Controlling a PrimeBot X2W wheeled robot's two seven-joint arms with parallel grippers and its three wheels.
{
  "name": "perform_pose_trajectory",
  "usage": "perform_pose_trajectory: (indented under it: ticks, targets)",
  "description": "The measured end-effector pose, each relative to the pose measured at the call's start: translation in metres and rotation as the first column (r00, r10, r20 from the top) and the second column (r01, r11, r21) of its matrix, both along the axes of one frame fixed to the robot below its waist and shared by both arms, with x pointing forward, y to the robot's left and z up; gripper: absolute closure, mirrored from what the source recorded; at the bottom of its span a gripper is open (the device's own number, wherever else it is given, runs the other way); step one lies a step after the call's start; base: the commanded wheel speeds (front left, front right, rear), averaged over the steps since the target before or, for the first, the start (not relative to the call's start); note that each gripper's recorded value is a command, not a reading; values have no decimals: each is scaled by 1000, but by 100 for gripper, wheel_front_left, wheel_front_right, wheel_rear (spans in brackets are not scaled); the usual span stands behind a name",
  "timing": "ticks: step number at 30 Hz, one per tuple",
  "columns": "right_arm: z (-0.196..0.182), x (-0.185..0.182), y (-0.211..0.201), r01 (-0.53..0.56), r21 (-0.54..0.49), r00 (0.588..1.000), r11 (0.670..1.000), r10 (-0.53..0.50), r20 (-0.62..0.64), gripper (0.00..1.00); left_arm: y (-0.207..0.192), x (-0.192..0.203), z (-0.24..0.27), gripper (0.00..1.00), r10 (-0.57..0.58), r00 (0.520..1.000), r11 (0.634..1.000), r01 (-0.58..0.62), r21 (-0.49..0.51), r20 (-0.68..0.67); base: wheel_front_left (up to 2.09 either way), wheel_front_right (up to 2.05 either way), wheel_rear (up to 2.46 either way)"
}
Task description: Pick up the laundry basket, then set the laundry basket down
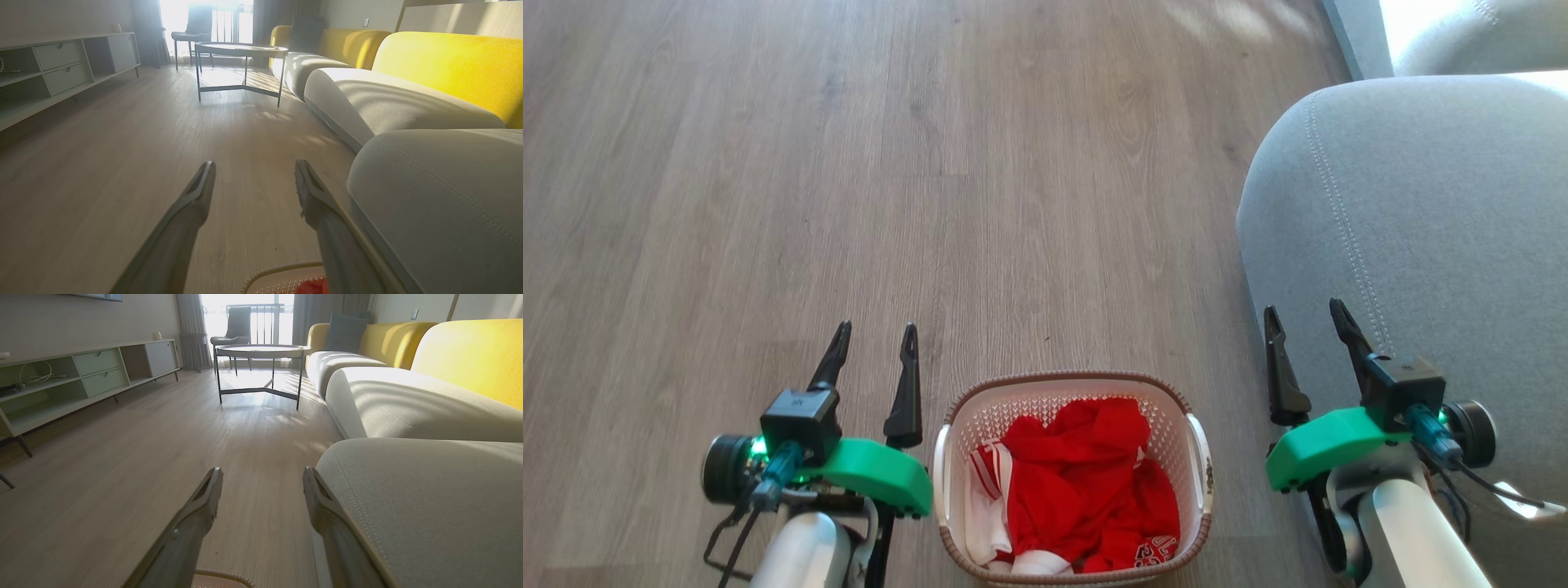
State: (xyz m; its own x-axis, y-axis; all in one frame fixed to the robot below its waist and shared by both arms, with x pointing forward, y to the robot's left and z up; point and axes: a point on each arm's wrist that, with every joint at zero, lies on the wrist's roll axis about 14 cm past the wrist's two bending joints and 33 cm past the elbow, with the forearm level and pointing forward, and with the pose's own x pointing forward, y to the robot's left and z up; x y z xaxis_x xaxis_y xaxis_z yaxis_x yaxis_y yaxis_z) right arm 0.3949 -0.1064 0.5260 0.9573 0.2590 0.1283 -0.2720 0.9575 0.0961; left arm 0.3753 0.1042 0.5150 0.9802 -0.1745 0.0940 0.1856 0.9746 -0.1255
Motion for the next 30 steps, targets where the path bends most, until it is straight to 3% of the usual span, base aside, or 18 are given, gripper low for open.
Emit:
perform_pose_trajectory:
  ticks: [18, 30]
  targets:
    - [-9, 5, -2, 6, 1, 1000, 1000, -6, -26, 0, -2, -1, -23, 0, -15, 997, 1000, 15, -5, -70, 0, 0, 0]
    - [-71, 38, -5, 1, -54, 980, 999, -12, -198, 0, -28, 22, -91, 0, -111, 955, 994, 113, -9, -275, 0, 0, 0]
